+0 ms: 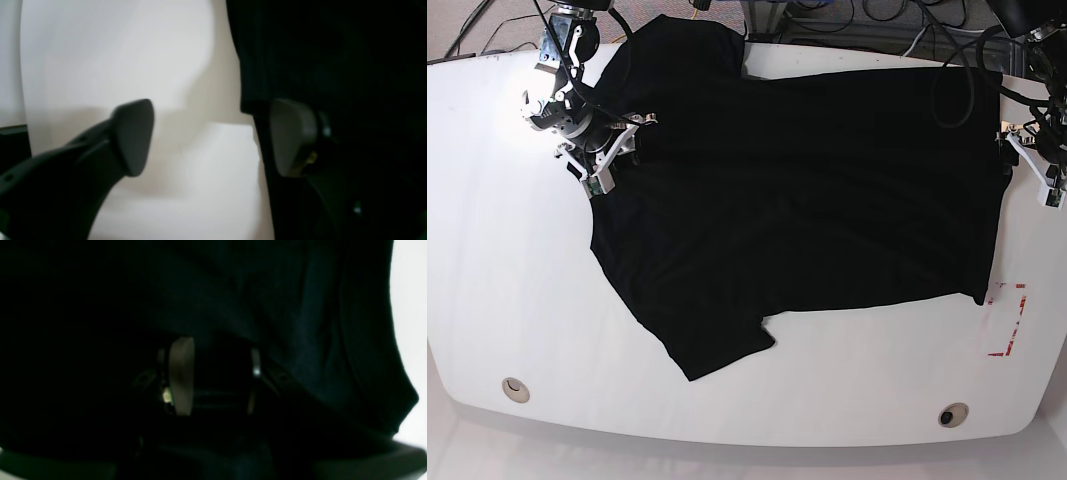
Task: Layout the t-shirt on the table in an organized manner, then fold the t-shirt properly
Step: 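Pull the grasped shoulders apart with both grippers, stretching the shirt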
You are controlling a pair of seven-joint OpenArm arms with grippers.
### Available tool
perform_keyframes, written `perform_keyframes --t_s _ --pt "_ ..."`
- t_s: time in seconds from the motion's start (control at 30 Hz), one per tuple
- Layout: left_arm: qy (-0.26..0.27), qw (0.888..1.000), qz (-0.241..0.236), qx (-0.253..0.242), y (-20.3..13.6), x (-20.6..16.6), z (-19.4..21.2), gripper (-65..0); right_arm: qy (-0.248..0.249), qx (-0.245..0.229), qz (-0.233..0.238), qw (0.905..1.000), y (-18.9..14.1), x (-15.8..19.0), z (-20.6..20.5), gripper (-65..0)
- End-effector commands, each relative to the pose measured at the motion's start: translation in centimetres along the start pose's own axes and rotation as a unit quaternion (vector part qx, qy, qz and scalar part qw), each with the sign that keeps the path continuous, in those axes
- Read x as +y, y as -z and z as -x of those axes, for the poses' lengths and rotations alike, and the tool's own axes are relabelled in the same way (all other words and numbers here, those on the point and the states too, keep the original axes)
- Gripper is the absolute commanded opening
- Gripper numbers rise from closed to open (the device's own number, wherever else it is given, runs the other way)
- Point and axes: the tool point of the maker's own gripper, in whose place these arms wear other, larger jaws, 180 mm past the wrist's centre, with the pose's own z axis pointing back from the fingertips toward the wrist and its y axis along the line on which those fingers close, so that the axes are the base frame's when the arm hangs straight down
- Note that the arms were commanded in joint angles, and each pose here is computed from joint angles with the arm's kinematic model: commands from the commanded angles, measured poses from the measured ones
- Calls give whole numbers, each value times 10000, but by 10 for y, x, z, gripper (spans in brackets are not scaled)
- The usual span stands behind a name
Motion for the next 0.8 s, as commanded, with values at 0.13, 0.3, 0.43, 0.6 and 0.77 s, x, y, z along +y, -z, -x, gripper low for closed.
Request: perform_keyframes --t_s 0.13,0.3,0.43,0.6,0.77 --pt "91 9988 -227 -414 -9 20 -34 -125 -427 -536 243 9974 -24 -1 -42 -439" --pt "62 9980 -456 -440 -21 33 -41 -125 -707 -759 398 9938 -43 3 -63 -434" --pt "170 9972 -436 -579 -29 27 -52 -124 -605 -852 543 9930 -55 -1 -70 -431" --pt "349 9980 -73 -531 -31 2 -42 -124 -2 -1045 516 9932 -66 -11 -65 -344" --pt "521 9971 97 -537 -41 -14 -35 -122 522 -1189 418 9907 -80 -20 -51 -208"
